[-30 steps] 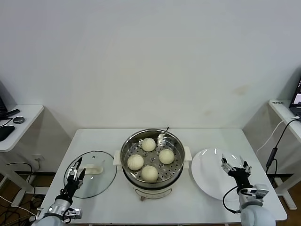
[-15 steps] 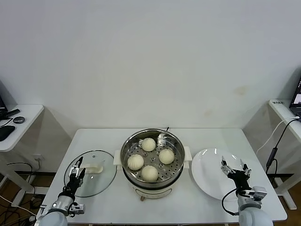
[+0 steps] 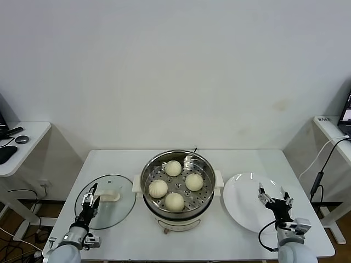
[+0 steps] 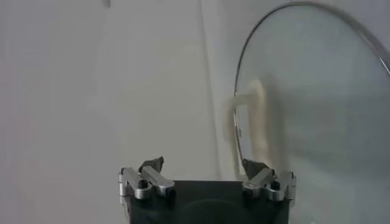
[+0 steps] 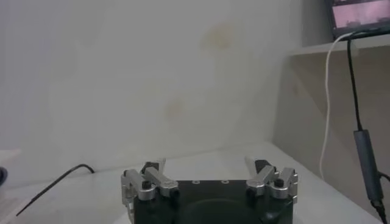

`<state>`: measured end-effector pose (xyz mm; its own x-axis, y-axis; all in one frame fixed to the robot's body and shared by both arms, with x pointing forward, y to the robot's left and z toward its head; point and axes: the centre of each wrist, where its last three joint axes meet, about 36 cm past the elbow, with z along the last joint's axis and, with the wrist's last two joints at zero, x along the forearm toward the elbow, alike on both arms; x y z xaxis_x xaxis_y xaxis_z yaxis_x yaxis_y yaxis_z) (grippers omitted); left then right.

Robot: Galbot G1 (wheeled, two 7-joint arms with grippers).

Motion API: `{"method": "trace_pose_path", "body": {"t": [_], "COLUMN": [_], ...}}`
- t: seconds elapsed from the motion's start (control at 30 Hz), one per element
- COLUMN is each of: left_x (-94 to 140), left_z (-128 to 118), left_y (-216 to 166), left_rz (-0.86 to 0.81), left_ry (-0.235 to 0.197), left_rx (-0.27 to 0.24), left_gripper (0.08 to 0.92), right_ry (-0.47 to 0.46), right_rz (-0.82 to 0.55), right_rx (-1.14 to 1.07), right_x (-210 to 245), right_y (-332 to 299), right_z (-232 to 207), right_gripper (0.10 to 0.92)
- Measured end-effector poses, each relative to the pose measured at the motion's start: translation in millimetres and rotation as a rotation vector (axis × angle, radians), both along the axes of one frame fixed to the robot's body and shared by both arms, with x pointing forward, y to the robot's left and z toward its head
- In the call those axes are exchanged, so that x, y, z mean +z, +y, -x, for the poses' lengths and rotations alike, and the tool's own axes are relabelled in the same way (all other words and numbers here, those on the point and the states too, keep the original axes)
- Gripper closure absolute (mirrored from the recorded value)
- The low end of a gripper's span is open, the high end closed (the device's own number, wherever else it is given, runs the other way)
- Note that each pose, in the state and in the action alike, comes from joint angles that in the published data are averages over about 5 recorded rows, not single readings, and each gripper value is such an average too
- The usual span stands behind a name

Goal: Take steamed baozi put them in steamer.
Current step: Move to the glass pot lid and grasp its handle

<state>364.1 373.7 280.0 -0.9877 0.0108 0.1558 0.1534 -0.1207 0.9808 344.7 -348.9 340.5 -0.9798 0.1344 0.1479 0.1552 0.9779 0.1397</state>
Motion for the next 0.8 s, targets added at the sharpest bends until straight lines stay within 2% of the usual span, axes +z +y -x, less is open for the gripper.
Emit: {"method": "trace_pose_path", "body": {"t": [0.33, 0.8], "left_x": [-4.7, -13.8], "left_z": [-22.2, -47.5], "left_y": [-4.5, -2.0], "left_rz": [0.016, 0.035], "left_ry": [-0.029, -0.038], "left_rx": [0.026, 0.054], "left_gripper": [0.177, 0.178], "right_ry": [0.008, 0.016], "right_rz": [0.002, 0.008], "right_rx": [-0.014, -0.015], "right_x": [-3.5, -7.3], "right_y": [-3.1, -1.0], "right_z": [4.6, 11.2], "right_gripper": [0.200, 0.200]}}
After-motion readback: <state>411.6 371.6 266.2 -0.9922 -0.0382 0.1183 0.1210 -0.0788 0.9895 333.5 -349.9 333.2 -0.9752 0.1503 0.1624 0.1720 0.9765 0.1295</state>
